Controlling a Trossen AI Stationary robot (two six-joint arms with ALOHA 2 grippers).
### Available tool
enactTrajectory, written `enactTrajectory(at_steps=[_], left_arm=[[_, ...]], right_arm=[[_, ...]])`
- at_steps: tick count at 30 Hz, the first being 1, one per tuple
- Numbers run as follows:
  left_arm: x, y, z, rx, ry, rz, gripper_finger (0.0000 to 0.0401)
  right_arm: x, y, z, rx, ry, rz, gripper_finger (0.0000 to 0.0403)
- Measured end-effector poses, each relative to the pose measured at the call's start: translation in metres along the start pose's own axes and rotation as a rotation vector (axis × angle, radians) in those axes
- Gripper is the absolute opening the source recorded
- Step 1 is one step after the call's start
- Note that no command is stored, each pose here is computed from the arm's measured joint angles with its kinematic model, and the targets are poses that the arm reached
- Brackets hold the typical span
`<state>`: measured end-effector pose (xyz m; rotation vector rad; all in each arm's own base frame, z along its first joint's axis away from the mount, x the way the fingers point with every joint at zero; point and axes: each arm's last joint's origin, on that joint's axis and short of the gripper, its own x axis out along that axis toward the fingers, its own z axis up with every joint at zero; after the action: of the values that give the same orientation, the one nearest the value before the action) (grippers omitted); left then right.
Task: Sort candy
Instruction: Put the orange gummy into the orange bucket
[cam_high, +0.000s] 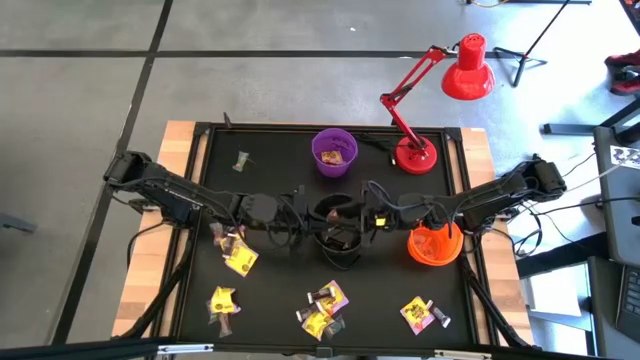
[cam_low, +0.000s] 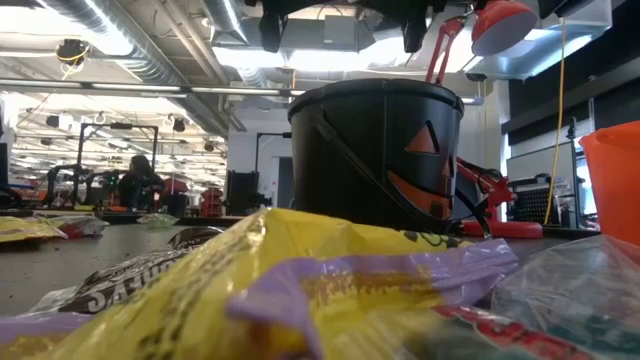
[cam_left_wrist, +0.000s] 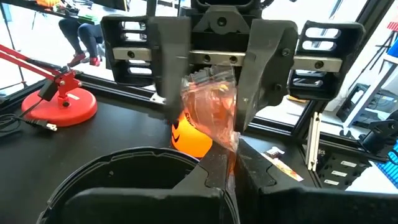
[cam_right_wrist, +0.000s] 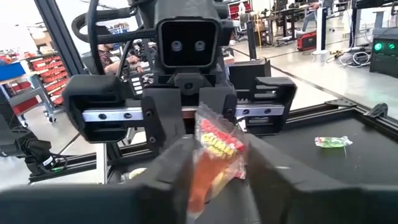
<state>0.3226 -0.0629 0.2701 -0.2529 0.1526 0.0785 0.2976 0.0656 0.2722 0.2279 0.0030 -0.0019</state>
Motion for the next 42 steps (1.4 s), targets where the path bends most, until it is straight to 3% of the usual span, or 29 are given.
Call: enactTrajectory(at_steps=[5,7,14,22,32,42], left_arm=[[0.000,0.000,0.000,0.001,-0.002,0.014,0.0000],[0.000,0.001,-0.001,0.008,0.001,0.029,0.0002],[-0.004,0.002,0.001,0.065,0.025,0.048,0.0071],[-0.025,0.010,0.010,0.132,0.070,0.206,0.0146],[-0.047,0.021,0.008,0.163,0.189,0.376,0.0153],[-0.056,0.023,0.012,0.174,0.189,0.416,0.0153]], right_arm=[[0.000,0.000,0.000,-0.031,-0.001,0.000,0.0022],[0.000,0.000,0.000,-0.034,0.000,0.000,0.0013],[-0.012,0.001,0.015,-0.058,-0.028,0.008,0.0050],[-0.051,-0.002,0.040,-0.046,0.057,0.005,0.0019],[-0.109,-0.003,0.050,0.092,0.233,0.001,0.0030],[-0.158,0.014,0.041,0.119,0.329,-0.095,0.0032]])
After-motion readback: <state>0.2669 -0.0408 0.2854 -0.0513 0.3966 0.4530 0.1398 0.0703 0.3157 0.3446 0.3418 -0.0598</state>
